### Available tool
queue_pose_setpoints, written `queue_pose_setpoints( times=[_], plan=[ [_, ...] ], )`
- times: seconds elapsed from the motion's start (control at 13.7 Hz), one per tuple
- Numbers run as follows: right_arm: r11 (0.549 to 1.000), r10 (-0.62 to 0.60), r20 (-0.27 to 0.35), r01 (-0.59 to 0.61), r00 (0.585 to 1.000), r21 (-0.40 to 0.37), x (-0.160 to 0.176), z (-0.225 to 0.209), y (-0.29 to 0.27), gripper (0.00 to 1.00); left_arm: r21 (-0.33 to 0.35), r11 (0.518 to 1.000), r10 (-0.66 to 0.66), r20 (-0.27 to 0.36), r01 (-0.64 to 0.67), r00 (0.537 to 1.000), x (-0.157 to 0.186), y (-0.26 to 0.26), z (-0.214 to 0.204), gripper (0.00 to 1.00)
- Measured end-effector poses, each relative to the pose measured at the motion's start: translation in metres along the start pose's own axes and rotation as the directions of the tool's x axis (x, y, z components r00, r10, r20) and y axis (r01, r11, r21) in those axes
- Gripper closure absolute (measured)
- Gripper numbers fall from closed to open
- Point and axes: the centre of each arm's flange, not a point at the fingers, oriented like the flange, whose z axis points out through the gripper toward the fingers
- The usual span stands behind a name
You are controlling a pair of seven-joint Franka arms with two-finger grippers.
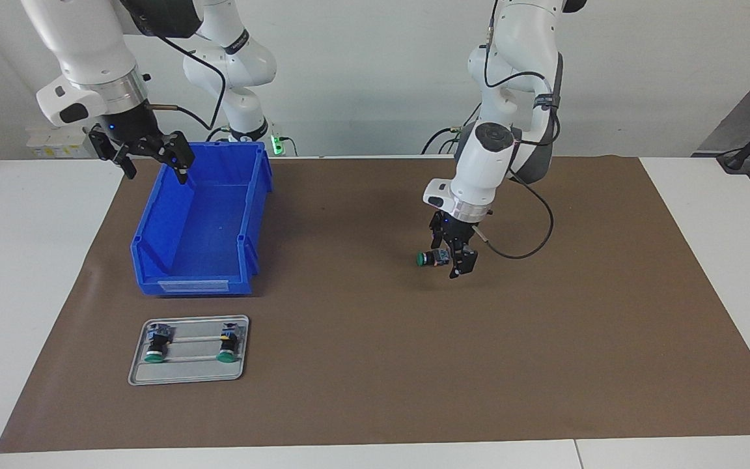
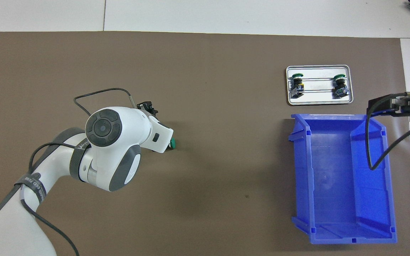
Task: Place and press button with both arms
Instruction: 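Set the button on the mat and pull the left gripper back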
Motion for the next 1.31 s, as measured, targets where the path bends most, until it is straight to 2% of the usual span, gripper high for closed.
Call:
queue_pose_setpoints(
  times=[0.51, 0.87, 1.31],
  plan=[
    [1.0, 0.001, 0.0, -0.001, 1.0, 0.0, 0.0, 0.0, 0.001, 0.0, 0.033, 0.988, -0.151, 0.018, 0.15, 0.988, -0.075, -0.061, -0.007, 0.0],
    [1.0, 0.002, 0.0, -0.002, 1.0, 0.0, 0.0, 0.0, 0.001, 0.0, 0.035, 0.987, -0.16, 0.018, 0.159, 0.987, -0.08, -0.064, -0.008, 0.0],
    [1.0, 0.004, -0.001, -0.004, 1.0, 0.0, 0.0, 0.0, 0.002, 0.0, 0.055, 0.968, -0.246, 0.026, 0.245, 0.969, -0.125, -0.092, -0.014, 0.0]
  ],
)
